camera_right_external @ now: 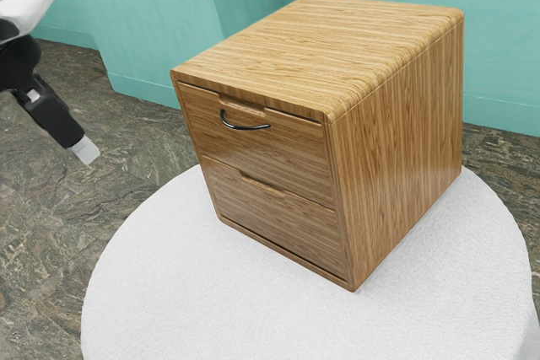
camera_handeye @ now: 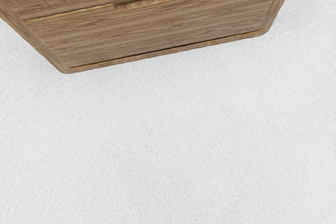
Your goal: Pull the drawer handle with one arm to open the drawer
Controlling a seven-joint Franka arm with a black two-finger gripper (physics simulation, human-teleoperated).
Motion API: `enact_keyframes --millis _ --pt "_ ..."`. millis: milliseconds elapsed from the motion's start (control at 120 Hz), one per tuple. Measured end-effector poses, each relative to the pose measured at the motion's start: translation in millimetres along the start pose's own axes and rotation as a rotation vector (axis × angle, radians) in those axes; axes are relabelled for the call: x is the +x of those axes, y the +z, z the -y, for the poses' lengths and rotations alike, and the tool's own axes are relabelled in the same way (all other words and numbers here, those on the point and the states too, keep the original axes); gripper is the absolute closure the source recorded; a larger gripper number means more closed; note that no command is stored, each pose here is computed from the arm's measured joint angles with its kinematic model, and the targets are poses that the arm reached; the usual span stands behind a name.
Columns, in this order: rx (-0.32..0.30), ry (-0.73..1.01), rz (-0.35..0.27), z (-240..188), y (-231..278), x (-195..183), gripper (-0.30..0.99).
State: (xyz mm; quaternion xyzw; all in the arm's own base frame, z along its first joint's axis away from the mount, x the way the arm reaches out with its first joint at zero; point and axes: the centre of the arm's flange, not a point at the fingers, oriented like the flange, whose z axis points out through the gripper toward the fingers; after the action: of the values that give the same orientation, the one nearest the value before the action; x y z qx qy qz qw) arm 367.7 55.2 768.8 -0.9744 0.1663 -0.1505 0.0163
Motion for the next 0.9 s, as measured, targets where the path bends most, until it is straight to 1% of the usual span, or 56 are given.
enact_keyframes --millis 33,83,133,183,250,292,358,442,550,583,650,700,783,900 --pt "0.005 0.026 0.0 8.5 2.5 -1.9 0.0" --pt "0.011 0.079 0.026 18.5 19.5 7.5 0.0" --pt "0.012 0.151 0.018 22.9 28.0 15.3 0.0" --pt "0.012 0.243 -0.016 21.4 30.8 23.4 0.0" --pt "-0.03 0.376 -0.098 16.6 31.0 32.8 0.0" --pt "-0.044 0.451 -0.145 14.8 30.0 37.3 0.0" --pt "-0.052 0.557 -0.193 13.0 40.4 45.3 0.0" --pt "-0.037 0.663 -0.238 10.2 60.6 48.7 0.0" --pt "0.032 0.79 -0.299 2.2 54.3 34.9 0.0" --pt "0.053 0.84 -0.299 -6.3 55.2 36.7 0.0" --pt "0.118 0.946 -0.272 -27.0 54.8 44.3 0.0" --pt "0.146 1.005 -0.255 -35.4 58.0 47.3 0.0" --pt "0.172 1.068 -0.232 -38.9 65.7 48.9 0.0" --pt "0.18 1.131 -0.207 -39.6 77.2 48.1 0.0"
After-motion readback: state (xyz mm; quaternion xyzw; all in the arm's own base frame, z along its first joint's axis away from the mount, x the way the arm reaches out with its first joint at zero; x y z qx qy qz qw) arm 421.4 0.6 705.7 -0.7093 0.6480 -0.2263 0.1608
